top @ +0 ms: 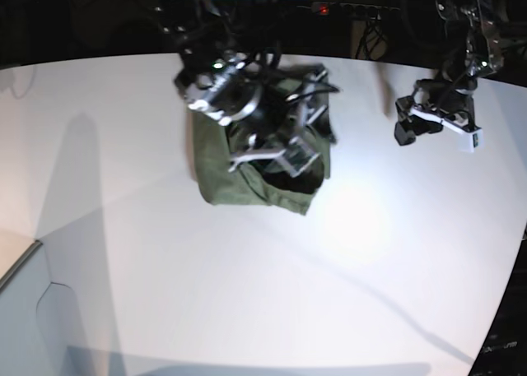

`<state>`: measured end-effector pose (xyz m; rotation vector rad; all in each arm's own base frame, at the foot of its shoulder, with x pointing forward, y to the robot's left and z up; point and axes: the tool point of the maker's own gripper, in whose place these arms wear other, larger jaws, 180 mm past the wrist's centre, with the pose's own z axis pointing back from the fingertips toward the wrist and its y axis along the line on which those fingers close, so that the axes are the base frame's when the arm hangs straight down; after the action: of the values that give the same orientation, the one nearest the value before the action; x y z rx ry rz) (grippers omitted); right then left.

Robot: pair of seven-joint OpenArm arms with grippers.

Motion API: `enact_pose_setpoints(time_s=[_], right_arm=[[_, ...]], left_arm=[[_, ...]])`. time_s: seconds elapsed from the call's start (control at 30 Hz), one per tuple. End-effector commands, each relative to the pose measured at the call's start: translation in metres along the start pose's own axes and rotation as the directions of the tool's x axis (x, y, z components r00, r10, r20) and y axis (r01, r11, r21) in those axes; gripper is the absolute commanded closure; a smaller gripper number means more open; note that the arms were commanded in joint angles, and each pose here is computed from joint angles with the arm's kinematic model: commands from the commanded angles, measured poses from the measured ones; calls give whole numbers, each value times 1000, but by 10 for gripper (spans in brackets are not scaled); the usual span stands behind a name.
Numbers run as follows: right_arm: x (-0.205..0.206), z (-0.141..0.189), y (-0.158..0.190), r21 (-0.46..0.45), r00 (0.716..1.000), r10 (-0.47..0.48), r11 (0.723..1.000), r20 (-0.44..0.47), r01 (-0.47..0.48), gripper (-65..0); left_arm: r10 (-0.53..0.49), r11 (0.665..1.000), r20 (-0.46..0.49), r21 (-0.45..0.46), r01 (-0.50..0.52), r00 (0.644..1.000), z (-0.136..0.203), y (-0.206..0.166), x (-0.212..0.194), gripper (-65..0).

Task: Layout the t-shirt on the table in an organized manner, then fold the t-shirt properly
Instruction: 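Lower the folded bundle and press it flat with the right gripper, then grasp the bundle's sides with both grippers and square it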

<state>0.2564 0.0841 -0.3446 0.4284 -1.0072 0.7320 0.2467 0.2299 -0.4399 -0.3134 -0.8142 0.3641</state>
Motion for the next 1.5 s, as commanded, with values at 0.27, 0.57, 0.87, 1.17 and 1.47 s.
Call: enact_pose_setpoints(time_s=[0.27, 0.57, 0.87, 1.17, 1.47], right_arm=[[-9, 44, -61, -203, 997, -69, 976, 31, 73, -380], [-26, 35, -14, -86, 997, -77, 993, -20, 75, -394], [-59, 15, -4, -43, 987, -116, 993, -107, 112, -376], [-56, 6, 20, 32, 990, -83, 996, -114, 87, -1], [-37, 19, 57, 107, 997, -45, 993, -64, 52, 0]], left_arm=[[-7, 1000, 37, -23, 8, 999, 2, -6, 11, -438], [-9, 1000, 38, -17, 10, 999, 3, -3, 12, -438], [-9, 1000, 28, -8, 10, 1000, 6, 1, 7, -438], [-9, 1000, 26, -8, 9, 1000, 6, 1, 6, -438], [-9, 1000, 26, -8, 9, 1000, 6, 1, 6, -438]])
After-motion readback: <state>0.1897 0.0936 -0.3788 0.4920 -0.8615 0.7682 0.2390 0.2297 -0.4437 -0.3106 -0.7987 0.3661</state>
